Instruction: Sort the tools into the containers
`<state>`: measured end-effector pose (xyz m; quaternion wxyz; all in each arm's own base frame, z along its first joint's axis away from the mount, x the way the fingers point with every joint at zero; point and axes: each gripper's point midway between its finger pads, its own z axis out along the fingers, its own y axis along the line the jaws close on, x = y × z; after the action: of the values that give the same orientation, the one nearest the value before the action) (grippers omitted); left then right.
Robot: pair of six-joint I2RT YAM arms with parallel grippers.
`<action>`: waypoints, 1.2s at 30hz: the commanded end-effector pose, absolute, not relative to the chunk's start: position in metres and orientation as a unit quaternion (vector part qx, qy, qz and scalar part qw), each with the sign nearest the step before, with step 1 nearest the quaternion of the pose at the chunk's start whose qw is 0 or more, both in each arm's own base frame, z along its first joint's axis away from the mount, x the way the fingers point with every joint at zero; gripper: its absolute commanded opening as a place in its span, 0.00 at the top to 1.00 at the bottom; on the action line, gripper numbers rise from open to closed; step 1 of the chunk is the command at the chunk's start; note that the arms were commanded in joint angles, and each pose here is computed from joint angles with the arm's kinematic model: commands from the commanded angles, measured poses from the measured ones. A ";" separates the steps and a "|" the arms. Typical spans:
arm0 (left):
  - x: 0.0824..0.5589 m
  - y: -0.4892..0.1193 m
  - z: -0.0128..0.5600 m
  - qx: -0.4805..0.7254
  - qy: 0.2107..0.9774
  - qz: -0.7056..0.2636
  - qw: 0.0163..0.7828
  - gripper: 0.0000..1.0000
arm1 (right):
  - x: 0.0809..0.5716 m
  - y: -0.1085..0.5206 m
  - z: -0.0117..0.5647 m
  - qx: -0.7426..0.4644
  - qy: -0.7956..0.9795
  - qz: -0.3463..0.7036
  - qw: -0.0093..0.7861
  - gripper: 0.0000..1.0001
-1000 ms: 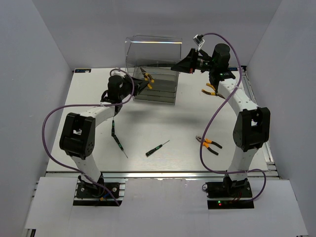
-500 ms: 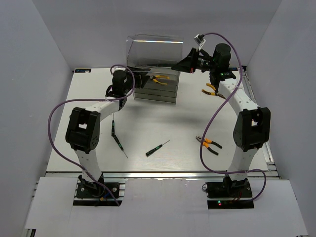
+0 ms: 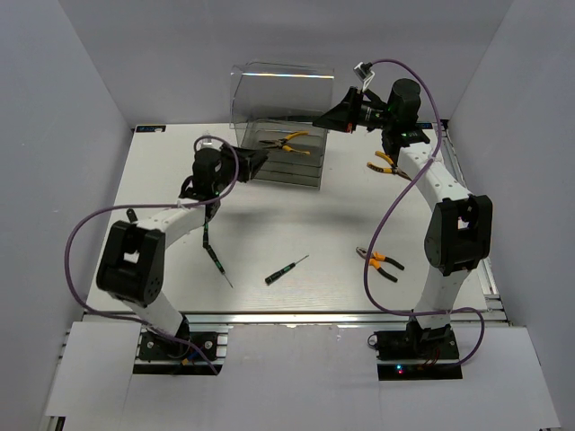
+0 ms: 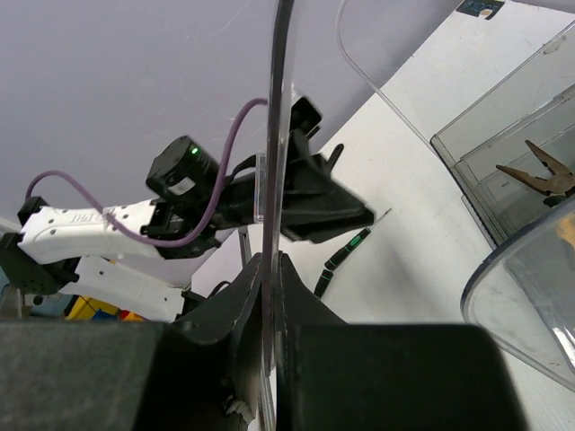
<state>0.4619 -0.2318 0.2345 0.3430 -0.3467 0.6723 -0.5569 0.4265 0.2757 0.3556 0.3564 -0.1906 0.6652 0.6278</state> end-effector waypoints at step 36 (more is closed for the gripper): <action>0.454 -0.222 0.375 -0.230 0.540 -0.629 0.510 0.52 | 0.417 0.263 0.399 -0.242 0.623 0.599 0.442 0.35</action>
<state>0.4716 -0.2282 0.3128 0.4770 -0.2512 0.5970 -0.5941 0.4300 0.2705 0.3634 0.3893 -0.2048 0.6549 0.6145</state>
